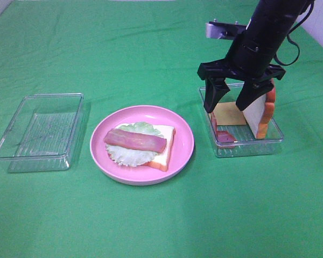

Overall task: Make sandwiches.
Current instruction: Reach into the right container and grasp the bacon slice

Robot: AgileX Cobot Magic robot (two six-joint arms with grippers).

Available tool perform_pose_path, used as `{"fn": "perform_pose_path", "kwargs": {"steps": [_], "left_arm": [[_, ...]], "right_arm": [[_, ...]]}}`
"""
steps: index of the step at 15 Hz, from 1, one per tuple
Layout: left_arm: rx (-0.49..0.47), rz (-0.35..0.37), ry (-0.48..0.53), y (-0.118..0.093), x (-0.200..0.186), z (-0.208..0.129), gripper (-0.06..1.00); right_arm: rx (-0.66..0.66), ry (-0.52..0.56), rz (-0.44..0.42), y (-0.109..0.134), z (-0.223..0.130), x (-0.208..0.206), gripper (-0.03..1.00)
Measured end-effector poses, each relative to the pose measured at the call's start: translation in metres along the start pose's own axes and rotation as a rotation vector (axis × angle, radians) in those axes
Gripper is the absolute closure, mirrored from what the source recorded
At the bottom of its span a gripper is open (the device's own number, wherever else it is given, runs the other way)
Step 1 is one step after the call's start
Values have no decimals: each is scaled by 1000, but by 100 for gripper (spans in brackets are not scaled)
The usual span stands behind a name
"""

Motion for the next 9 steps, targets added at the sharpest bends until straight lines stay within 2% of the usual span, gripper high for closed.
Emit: {"fn": "perform_pose_path", "kwargs": {"steps": [5,6,8,9], "left_arm": [[0,0,0,0,0,0,17],[0,0,0,0,0,0,17],[0,0,0,0,0,0,17],[0,0,0,0,0,0,17]], "right_arm": [[26,32,33,-3,3,21,40],[26,14,26,-5,5,22,49],[27,3,22,-5,6,22,59],[27,-6,18,-5,7,22,69]]}}
Point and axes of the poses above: a point on each arm's last joint axis where the gripper is mounted, x pointing out along that axis toward the gripper, y along the wrist's bending axis when the last joint is at zero, z = x × y, the point moved 1 cm from there along x, pointing out along that axis toward the gripper, and after that the axes turned 14 degrees about -x, right-handed, at the moved point
